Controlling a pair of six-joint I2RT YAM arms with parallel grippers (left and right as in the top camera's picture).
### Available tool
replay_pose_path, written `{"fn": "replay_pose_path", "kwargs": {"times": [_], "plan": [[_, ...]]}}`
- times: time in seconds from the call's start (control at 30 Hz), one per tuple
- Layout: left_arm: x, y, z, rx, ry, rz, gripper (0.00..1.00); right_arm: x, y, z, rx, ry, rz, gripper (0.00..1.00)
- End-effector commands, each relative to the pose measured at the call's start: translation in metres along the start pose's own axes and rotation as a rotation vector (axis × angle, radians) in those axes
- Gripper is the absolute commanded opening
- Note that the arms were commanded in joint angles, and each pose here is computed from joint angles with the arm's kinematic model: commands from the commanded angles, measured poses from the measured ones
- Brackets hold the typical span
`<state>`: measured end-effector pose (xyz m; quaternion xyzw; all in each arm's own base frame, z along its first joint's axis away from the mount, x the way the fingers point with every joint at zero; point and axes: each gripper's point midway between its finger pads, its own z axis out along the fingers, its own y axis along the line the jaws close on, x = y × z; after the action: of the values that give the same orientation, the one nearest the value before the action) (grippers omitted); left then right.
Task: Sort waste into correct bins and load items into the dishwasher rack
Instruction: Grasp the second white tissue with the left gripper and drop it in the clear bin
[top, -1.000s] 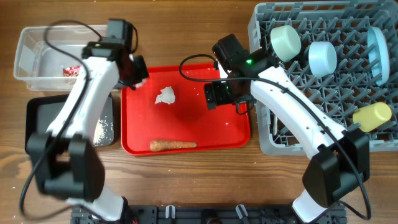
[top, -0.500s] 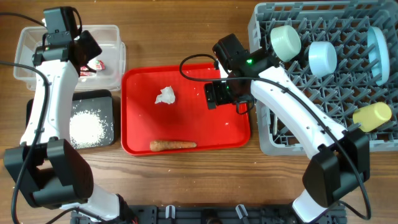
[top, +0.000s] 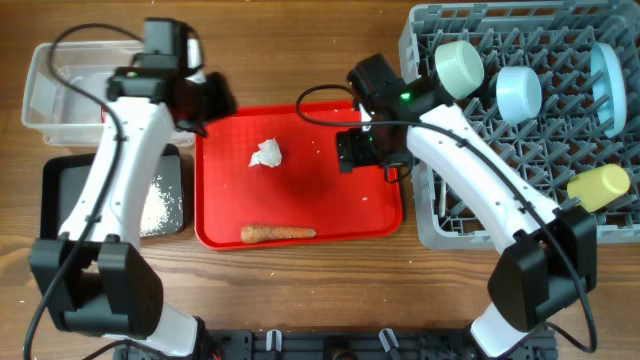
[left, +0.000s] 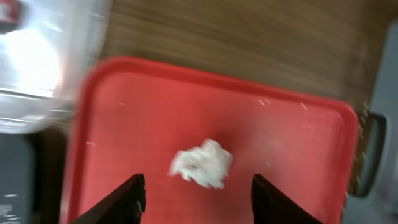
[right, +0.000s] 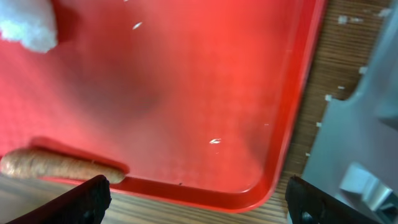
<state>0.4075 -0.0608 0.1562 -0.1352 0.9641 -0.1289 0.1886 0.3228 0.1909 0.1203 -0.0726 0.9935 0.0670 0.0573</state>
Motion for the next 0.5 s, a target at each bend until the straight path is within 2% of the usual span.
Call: {"fn": "replay_pose_path", "kwargs": {"times": [0.0,0.17,0.37,0.4,0.47], "plan": [[0.024,-0.023,0.027,0.014,0.101,0.063,0.55,-0.009,-0.029,-0.022,0.029,-0.060,0.106,0.92],[0.068,-0.010,0.079,-0.088,0.301,0.065,0.55,-0.007,-0.051,-0.030,0.041,-0.054,0.156,0.93],[0.090,0.011,0.119,-0.172,0.405,0.056,0.51,-0.007,-0.051,-0.030,0.038,-0.053,0.156,0.93],[0.091,0.014,0.122,-0.182,0.413,0.056,0.49,-0.007,-0.051,-0.030,0.038,-0.052,0.155,0.93],[0.095,0.017,0.130,-0.191,0.429,0.054,0.36,-0.007,-0.051,-0.030,0.038,-0.053,0.156,0.93]]}}
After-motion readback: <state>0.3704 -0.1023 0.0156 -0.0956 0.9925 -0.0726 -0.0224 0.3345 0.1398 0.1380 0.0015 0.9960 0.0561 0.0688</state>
